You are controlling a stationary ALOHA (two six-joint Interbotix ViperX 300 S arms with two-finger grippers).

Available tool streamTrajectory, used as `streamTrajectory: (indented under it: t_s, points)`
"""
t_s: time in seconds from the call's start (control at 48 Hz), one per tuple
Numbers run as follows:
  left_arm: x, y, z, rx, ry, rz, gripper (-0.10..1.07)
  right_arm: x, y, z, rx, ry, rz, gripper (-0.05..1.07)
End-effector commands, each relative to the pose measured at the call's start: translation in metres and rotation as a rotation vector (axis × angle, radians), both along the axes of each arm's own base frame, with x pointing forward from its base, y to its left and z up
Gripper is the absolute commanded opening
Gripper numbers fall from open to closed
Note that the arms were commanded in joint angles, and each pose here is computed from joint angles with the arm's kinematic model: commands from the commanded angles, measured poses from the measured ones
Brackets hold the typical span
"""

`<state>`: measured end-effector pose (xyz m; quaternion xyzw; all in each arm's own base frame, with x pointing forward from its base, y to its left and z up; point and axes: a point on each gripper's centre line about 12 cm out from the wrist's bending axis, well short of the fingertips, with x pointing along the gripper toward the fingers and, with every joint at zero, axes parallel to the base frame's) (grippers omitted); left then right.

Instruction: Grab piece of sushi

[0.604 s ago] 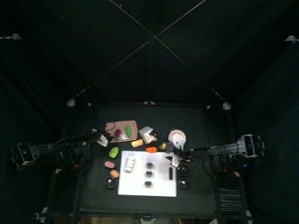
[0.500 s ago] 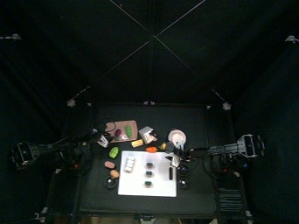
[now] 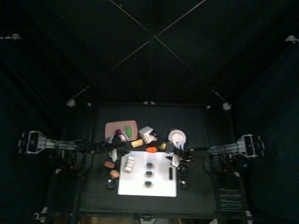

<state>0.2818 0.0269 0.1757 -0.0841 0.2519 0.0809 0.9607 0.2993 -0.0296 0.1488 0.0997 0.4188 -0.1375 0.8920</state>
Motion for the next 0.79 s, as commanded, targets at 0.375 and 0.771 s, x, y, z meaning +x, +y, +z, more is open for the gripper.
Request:
streamTrajectory:
  t_s: [0.375, 0.771]
  points:
    - [0.103, -0.025, -0.038, 0.085, 0.103, -0.163, 0.8, 0.004, 0.0, 0.008, 0.005, -0.028, -0.004, 0.78]
    - [0.12, -0.046, -0.048, 0.075, 0.156, -0.218, 0.93, 0.004, 0.0, 0.008, 0.006, -0.028, -0.005, 0.78]
